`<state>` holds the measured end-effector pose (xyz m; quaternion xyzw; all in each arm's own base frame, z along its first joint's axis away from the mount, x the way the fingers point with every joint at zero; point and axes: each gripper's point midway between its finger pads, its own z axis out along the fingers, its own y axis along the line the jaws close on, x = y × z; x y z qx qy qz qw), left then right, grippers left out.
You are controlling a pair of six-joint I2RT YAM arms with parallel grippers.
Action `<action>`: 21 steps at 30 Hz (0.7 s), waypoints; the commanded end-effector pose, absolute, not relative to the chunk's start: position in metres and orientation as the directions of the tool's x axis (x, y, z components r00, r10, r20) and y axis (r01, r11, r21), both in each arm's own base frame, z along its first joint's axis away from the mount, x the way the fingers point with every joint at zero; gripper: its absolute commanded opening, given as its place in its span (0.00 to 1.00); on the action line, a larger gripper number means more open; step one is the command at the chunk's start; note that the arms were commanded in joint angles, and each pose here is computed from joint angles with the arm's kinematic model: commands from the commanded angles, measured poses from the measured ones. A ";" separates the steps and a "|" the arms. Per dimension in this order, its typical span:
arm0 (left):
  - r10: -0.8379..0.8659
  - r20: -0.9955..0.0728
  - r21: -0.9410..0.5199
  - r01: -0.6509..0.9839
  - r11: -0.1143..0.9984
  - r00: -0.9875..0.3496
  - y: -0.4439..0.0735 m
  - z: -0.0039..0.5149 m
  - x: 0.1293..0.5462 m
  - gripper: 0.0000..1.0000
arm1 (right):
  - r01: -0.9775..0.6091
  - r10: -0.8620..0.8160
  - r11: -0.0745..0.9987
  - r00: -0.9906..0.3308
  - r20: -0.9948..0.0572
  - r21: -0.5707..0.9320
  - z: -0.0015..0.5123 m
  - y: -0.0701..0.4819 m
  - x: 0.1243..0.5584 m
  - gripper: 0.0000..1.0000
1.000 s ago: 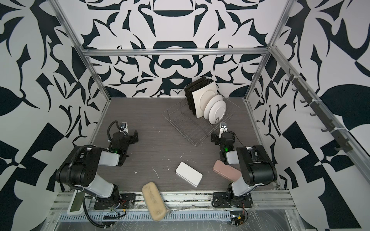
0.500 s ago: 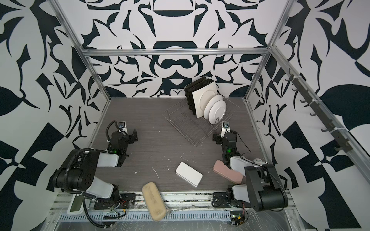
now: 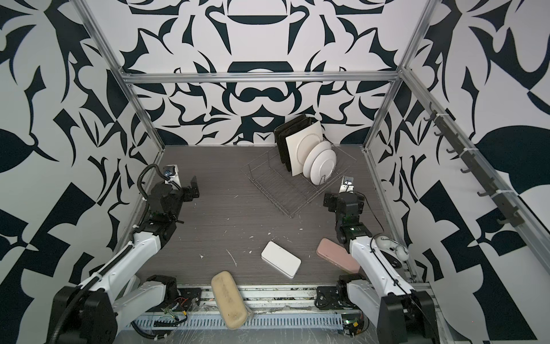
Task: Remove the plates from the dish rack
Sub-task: 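Reach the right gripper toward the plates in the dish rack while the left arm rises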
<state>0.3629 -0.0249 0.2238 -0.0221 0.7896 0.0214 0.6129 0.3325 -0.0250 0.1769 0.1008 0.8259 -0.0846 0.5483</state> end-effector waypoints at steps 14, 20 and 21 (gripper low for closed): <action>-0.321 -0.836 -0.389 0.067 0.919 -0.445 -0.065 0.220 0.291 1.00 | 0.460 0.371 0.874 -0.427 -0.824 0.155 0.203 -0.033 0.277 1.00; -0.355 -0.819 -0.429 0.069 0.901 -0.451 -0.064 0.217 0.266 0.99 | 0.561 0.420 0.818 -0.436 -0.796 0.125 0.209 -0.029 0.262 1.00; -0.356 -0.818 -0.430 0.069 0.900 -0.451 -0.064 0.217 0.263 0.99 | 0.555 0.405 0.823 -0.432 -0.806 0.116 0.214 -0.024 0.262 1.00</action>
